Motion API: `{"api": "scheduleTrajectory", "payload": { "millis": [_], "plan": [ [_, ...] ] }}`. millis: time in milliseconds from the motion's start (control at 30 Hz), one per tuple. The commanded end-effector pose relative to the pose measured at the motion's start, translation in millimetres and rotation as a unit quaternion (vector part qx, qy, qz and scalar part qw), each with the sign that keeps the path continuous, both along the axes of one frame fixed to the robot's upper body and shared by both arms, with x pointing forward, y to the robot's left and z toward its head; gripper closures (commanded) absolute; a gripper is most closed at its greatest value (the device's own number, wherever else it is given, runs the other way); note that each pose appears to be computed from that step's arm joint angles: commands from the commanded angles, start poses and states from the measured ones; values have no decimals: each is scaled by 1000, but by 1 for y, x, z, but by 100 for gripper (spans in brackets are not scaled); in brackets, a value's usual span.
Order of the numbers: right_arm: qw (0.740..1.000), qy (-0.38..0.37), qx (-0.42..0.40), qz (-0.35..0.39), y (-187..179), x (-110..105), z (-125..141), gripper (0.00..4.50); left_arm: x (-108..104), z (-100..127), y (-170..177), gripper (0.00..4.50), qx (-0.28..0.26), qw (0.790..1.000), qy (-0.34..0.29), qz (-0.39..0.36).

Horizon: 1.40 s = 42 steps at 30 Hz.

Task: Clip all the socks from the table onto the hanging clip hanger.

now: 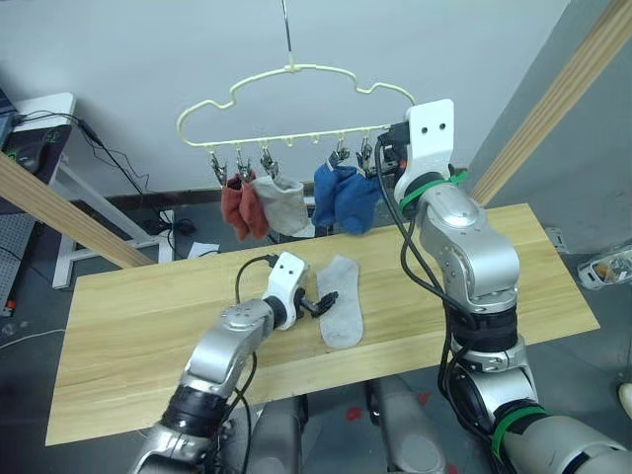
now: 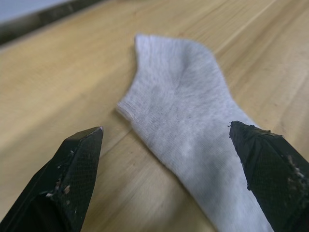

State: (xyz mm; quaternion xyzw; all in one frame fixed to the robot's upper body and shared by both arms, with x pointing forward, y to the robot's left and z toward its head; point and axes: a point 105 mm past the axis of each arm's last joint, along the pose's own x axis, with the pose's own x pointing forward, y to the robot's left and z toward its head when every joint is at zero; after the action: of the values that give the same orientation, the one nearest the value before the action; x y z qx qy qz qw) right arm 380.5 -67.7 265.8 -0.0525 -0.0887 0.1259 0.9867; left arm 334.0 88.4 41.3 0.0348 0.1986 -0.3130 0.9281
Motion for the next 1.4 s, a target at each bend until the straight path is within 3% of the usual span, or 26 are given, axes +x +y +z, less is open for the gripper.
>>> {"api": "scheduleTrajectory", "payload": {
  "millis": [33, 400, 600, 767, 1000, 1233, 1400],
  "plan": [
    [1000, -14, 2, 0, -2, -6, 9, 450, 4, -3, -8, 41, 1, 1000, -6, -6],
    [1000, -11, 5, -2, -2, -7, 7, 450, 2, -7, -24, 294, -6, 999, -9, -40],
    [1000, -11, 6, -4, -4, -5, 7, 450, -7, 17, -30, 446, -19, 993, -84, -79],
    [1000, -17, 8, -5, -5, -4, 11, 450, -11, 53, -41, 446, -24, 975, -190, -112],
    [1000, -24, 16, -7, -10, -6, 20, 450, -13, 110, -65, 446, -5, 919, -369, -142],
    [999, -26, 27, 0, -11, -11, 31, 450, 3, 130, -81, 446, 35, 880, -459, -119],
    [999, -26, 27, 3, -12, -13, 36, 450, 17, 132, -85, 446, 48, 875, -473, -87]
  ]
}}
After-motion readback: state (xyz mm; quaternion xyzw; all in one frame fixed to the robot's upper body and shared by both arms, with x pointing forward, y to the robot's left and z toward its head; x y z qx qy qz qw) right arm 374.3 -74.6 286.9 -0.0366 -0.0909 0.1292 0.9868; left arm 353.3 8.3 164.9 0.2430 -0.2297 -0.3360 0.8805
